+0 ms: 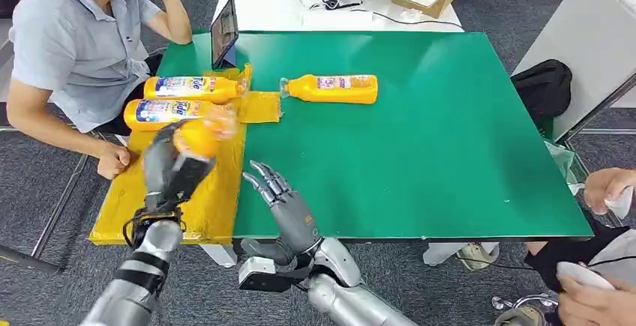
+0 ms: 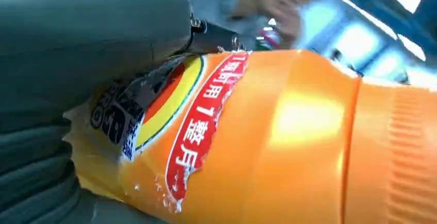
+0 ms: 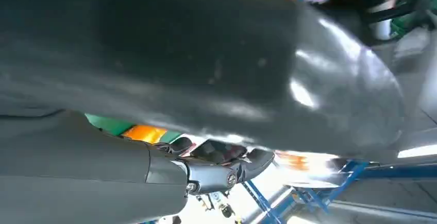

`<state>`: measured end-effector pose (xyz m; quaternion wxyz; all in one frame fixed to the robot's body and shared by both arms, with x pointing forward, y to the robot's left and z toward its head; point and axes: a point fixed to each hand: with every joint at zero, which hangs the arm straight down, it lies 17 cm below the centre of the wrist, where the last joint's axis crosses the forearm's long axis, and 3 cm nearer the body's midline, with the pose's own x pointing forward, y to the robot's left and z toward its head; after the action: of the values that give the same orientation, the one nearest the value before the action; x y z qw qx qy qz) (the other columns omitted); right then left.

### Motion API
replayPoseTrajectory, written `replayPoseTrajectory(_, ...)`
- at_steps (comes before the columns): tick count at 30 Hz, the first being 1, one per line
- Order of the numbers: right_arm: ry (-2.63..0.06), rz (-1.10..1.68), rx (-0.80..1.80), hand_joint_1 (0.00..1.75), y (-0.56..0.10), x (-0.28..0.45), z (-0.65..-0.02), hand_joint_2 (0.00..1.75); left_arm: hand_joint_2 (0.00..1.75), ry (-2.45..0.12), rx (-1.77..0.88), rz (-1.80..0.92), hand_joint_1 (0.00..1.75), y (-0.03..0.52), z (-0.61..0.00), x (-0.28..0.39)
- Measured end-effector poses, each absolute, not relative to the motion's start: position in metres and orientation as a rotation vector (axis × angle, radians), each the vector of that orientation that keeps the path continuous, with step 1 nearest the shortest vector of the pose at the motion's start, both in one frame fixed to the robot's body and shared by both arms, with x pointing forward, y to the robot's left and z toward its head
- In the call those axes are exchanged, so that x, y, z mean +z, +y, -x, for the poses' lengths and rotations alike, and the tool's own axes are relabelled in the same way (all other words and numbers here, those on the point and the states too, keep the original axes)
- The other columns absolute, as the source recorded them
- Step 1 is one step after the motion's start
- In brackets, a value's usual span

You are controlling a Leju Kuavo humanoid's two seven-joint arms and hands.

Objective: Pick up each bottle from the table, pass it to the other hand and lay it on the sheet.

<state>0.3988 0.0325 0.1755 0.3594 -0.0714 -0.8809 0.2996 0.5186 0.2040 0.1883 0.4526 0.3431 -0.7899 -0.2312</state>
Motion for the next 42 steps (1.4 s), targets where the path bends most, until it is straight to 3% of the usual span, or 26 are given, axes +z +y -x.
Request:
replayPoseTrajectory(12, -2.240, 0.105, 0.742, 0.00, 0.028, 0.173, -0.395, 0.00, 1.75, -1.653, -1.102, -0.948, 1.75, 0.184, -0.569, 0.130)
replayPoseTrajectory(25, -2.228, 0.094, 0.734, 0.00, 0.022, 0.171, -0.398, 0.00, 1.75, -1.360, -1.337, -0.904, 1.73, 0.199, -0.571, 0.067)
replayPoseTrajectory(26, -2.228, 0.094, 0.731, 0.00, 0.021, 0.171, -0.398, 0.00, 1.75, -1.333, -1.356, -0.885, 1.20, 0.200, -0.568, 0.060)
replayPoseTrajectory(27, -2.226, 0.090, 0.730, 0.00, 0.021, 0.171, -0.398, 0.00, 1.75, -1.308, -1.381, -0.865, 0.10, 0.199, -0.566, 0.053)
replayPoseTrajectory(28, -2.226, 0.089, 0.729, 0.00, 0.020, 0.171, -0.397, 0.00, 1.75, -1.288, -1.405, -0.838, 0.00, 0.197, -0.563, 0.046)
replayPoseTrajectory(35, -2.231, 0.091, 0.718, 0.00, 0.014, 0.170, -0.398, 0.00, 1.75, -1.282, -1.389, -0.554, 0.00, 0.177, -0.550, 0.031)
replayPoseTrajectory(36, -2.230, 0.091, 0.713, 0.00, 0.013, 0.170, -0.399, 0.00, 0.00, -1.287, -1.372, -0.516, 0.00, 0.175, -0.548, 0.031)
replayPoseTrajectory(41, -2.236, 0.082, 0.695, 0.00, 0.010, 0.170, -0.399, 0.00, 0.00, -1.343, -1.257, -0.305, 0.00, 0.161, -0.542, 0.037)
replayPoseTrajectory(42, -2.234, 0.080, 0.692, 0.00, 0.010, 0.169, -0.400, 0.00, 1.75, -1.365, -1.248, -0.287, 0.00, 0.158, -0.541, 0.040)
